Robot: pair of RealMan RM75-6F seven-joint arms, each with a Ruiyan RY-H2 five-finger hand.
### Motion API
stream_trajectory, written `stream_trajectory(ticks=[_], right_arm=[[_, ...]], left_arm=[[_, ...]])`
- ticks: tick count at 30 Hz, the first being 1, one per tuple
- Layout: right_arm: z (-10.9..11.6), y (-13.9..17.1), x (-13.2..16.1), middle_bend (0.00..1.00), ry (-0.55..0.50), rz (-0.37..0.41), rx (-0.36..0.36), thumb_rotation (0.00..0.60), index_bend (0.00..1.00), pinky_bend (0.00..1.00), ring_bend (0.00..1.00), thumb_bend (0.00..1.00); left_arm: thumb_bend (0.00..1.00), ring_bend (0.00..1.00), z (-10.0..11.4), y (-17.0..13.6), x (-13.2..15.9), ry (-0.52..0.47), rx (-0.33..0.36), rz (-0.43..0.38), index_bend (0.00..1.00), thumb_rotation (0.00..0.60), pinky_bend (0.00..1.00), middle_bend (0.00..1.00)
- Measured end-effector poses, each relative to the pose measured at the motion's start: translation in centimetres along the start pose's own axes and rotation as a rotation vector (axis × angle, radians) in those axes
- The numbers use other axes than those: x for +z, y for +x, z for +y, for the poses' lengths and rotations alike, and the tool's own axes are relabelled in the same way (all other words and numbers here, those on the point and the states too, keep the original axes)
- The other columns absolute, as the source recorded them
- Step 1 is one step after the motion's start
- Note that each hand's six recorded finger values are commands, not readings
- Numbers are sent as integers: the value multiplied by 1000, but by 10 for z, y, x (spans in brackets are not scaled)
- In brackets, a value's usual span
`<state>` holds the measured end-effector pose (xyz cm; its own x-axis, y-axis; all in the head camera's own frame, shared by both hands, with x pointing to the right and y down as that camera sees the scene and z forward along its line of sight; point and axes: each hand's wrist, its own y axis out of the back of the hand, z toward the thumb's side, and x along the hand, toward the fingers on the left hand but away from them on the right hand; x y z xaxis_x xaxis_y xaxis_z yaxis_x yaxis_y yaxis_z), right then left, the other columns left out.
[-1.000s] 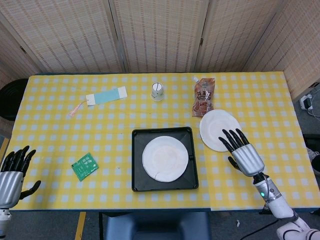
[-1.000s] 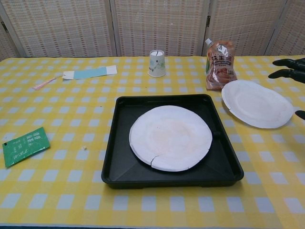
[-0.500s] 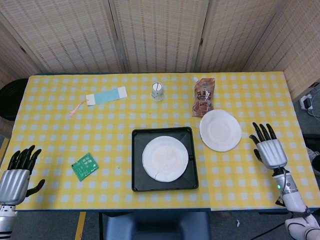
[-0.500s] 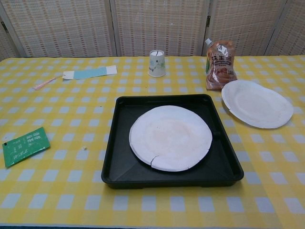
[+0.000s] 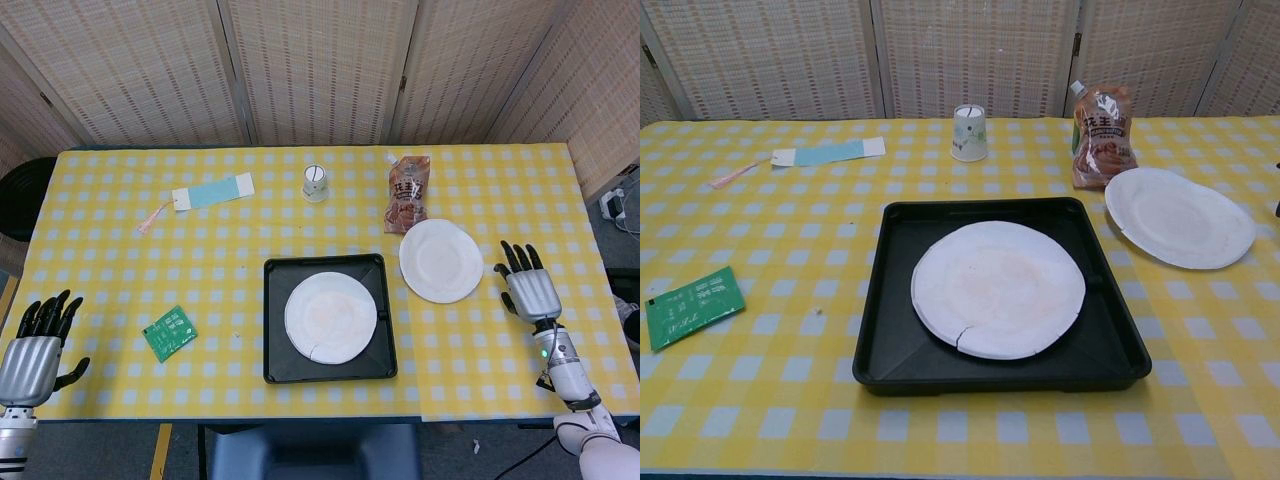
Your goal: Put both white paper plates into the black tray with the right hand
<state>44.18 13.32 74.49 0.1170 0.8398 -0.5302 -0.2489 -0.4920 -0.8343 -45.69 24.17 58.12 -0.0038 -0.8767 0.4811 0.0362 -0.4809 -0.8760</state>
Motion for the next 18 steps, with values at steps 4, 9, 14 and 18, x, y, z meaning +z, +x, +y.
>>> stream_trajectory(ticks=[4,9,14,18], right_arm=[[1,-4,4,0,-5,12,-8,600,357,0,0,425],[0,-8,14,0,11,37,-9,600,363,0,0,425],[-2,-13,19,0,37,43,3,600,363,0,0,426],[-1,-19,28,0,28,50,-2,600,363,0,0,426]], left_arm=[[295,0,0,0,1,1,2,-1,0,600,0,10],[295,0,1,0,1,3,5,2,0,600,0,11],[295,0,1,0,0,0,5,1,0,600,0,10],[295,0,1,1,0,-10,-1,-6,0,600,0,10]])
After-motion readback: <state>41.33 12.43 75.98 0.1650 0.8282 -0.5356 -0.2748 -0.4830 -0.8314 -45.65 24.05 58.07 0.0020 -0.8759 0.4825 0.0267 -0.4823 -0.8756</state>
